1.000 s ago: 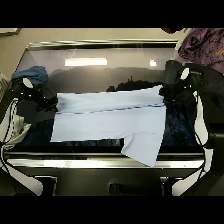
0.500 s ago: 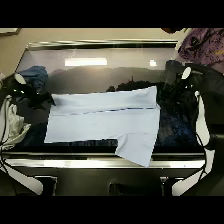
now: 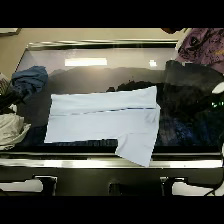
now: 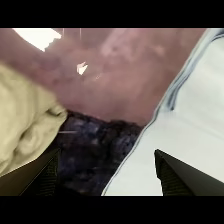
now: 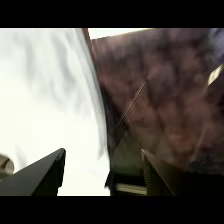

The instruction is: Fold the clothes and pants, and hang the long-sleeved shirts on hangers.

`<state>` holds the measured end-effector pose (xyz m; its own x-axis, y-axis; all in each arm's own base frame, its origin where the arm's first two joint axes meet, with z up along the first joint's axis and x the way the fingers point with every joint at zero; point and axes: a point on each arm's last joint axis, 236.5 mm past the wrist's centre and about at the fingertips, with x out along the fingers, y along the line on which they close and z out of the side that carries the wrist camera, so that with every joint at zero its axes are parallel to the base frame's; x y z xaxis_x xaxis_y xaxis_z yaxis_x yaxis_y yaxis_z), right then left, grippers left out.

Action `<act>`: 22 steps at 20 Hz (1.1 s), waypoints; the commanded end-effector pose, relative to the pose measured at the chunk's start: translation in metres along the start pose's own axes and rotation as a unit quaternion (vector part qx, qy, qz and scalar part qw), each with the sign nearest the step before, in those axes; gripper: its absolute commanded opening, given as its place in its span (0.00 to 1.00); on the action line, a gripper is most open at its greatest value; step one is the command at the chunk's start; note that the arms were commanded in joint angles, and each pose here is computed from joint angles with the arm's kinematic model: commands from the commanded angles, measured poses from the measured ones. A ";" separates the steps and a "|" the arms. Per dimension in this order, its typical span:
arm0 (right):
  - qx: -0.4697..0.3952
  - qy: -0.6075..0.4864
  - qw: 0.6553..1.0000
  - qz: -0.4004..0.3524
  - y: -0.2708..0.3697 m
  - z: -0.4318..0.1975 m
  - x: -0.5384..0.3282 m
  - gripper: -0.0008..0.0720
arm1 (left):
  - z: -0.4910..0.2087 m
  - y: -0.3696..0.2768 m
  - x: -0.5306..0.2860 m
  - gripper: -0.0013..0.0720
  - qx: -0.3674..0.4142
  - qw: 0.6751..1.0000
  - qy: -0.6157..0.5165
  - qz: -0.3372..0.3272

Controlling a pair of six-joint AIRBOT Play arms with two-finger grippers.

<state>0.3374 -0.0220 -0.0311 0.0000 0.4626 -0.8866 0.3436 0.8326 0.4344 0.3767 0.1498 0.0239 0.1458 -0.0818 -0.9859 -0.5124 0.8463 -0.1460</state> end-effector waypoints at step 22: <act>0.056 0.120 0.982 0.133 0.002 -0.147 0.123 0.59 | -0.036 0.021 0.007 0.98 -0.044 0.999 0.010 -0.002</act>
<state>0.2027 0.0802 -0.1041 -0.1229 0.7489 -0.6512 0.4748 0.6206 0.6241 0.3371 0.1483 0.0114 0.1310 -0.0949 -0.9868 -0.5690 0.8079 -0.1532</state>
